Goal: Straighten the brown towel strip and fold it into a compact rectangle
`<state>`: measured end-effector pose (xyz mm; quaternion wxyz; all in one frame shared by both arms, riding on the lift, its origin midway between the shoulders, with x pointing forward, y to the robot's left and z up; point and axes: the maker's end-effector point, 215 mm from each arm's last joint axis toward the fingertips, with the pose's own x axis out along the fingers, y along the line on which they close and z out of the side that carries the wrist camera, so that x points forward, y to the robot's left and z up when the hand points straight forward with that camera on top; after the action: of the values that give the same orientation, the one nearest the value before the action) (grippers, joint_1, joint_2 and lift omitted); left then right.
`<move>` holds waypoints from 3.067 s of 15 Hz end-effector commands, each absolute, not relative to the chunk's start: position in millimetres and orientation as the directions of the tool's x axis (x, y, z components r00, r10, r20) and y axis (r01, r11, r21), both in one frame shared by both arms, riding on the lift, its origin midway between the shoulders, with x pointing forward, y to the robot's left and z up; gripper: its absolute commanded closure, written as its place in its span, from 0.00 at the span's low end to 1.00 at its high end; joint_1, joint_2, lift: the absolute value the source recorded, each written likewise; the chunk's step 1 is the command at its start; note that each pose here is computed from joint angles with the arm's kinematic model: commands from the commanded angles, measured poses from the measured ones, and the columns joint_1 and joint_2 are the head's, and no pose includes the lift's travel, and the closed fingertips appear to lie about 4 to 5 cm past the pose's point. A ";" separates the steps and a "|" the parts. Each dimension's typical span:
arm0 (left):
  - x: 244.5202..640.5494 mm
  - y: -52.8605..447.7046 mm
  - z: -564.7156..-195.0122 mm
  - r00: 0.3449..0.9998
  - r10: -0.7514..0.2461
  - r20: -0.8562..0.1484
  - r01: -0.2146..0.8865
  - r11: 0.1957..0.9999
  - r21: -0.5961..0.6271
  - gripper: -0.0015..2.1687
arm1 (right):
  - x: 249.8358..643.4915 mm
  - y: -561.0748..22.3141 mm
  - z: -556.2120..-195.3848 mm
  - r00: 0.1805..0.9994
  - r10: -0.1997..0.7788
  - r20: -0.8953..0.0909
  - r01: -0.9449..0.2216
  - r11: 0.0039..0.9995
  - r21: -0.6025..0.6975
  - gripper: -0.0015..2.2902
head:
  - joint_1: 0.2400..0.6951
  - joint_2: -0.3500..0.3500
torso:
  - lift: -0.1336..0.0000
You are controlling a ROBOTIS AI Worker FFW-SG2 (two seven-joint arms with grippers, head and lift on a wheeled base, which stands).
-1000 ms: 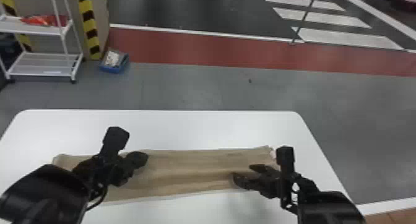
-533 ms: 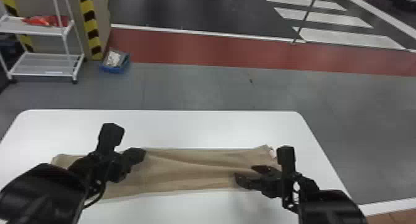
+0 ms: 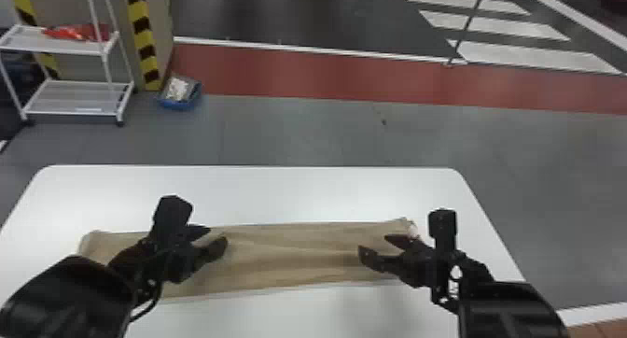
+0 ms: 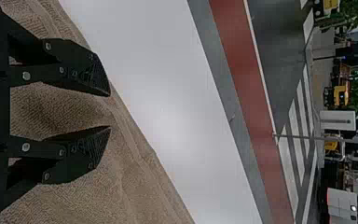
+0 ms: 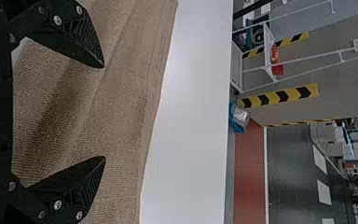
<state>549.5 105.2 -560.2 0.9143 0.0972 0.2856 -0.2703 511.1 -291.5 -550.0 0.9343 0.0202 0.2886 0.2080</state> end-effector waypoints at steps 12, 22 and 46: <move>548.0 165.8 -526.9 0.766 -0.410 -0.496 0.433 0.898 -0.074 0.02 | 590.3 -156.4 -490.7 0.291 0.575 -0.765 -0.956 0.208 -0.207 0.24 | 1.00 0.46 | 1.00; 503.7 170.7 -519.7 0.744 -0.422 -0.518 0.426 0.897 -0.119 0.02 | 572.7 -121.7 -546.2 0.240 0.497 -0.834 -0.971 0.138 -0.198 0.26 | 1.00 0.56 | 1.00; 483.1 178.0 -525.6 0.745 -0.419 -0.520 0.425 0.898 -0.115 0.02 | 576.1 -125.3 -559.2 0.311 0.494 -0.812 -0.950 0.174 -0.258 0.46 | 1.00 0.58 | 1.00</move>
<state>484.7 177.5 -525.8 0.9336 0.0053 0.2783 -0.2255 574.8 -125.5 -560.4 0.7083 -0.3910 0.2916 0.5102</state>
